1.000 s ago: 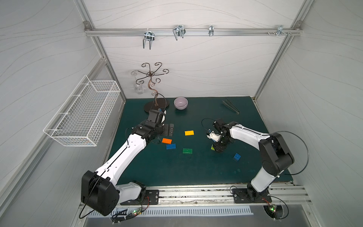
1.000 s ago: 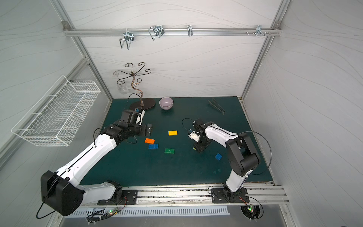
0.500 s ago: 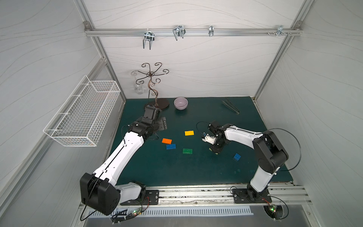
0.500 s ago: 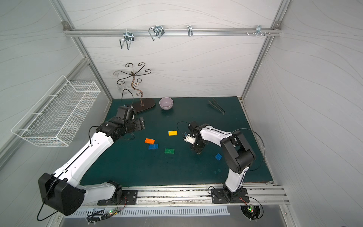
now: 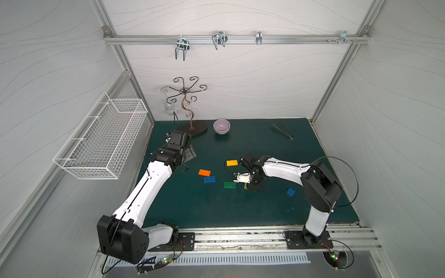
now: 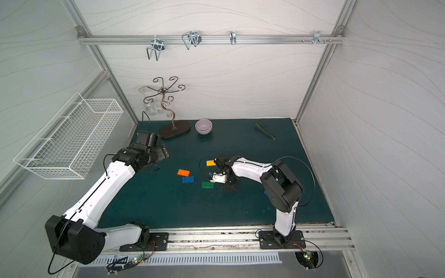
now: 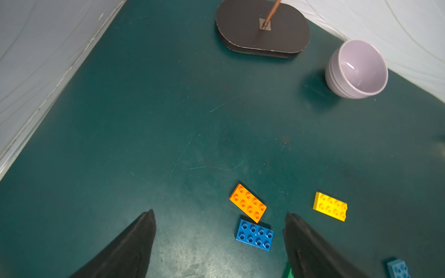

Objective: Assemble a small pinwheel with lego
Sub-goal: Assemble the lego brick at the center of the board.

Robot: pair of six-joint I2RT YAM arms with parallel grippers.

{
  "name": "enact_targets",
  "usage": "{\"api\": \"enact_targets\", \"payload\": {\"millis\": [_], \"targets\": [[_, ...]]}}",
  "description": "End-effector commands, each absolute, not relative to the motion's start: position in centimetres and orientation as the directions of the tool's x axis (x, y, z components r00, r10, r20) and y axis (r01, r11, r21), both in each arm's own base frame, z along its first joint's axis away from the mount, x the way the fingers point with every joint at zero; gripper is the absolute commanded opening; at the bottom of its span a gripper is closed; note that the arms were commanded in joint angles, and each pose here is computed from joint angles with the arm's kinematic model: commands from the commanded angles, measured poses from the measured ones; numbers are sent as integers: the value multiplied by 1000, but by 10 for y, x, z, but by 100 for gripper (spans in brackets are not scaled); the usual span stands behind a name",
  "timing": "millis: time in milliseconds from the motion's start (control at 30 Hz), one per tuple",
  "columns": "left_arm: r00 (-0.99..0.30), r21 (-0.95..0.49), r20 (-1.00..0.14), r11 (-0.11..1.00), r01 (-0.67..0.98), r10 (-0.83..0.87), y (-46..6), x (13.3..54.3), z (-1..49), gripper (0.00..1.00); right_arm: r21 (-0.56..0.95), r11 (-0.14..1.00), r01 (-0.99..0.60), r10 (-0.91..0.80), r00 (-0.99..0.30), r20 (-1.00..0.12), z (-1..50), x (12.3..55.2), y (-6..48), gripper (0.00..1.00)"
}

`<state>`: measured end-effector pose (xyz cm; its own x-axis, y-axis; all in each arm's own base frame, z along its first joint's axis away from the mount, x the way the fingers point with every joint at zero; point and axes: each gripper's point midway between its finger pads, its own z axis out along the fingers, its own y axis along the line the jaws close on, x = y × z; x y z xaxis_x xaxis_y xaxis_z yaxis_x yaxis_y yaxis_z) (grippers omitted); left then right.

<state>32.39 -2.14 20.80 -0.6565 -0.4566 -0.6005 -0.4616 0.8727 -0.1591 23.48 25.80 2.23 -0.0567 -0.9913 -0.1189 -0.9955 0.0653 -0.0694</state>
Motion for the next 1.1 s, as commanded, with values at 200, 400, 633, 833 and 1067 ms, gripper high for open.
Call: {"api": "enact_targets", "payload": {"millis": [200, 400, 633, 833, 1067], "targets": [[-594, -171, -648, 850, -498, -477, -10, 326, 231, 95, -65, -103, -993, -986, 110, -126, 10, 234, 288, 21], [-593, -157, -653, 851, -502, -471, -7, 324, 230, 96, -67, -132, -989, -981, 140, -132, 8, 232, 301, 21], [-591, -145, -660, 850, -506, -464, -4, 324, 231, 97, -32, -120, -992, -983, 124, -134, 7, 224, 301, 21], [-588, -147, -660, 848, -509, -467, -5, 326, 231, 98, -2, -103, -995, -985, 102, -136, 7, 219, 303, 22], [-589, -142, -660, 848, -511, -466, -4, 327, 230, 99, 33, -87, -996, -988, 82, -128, 6, 209, 302, 24]]}}
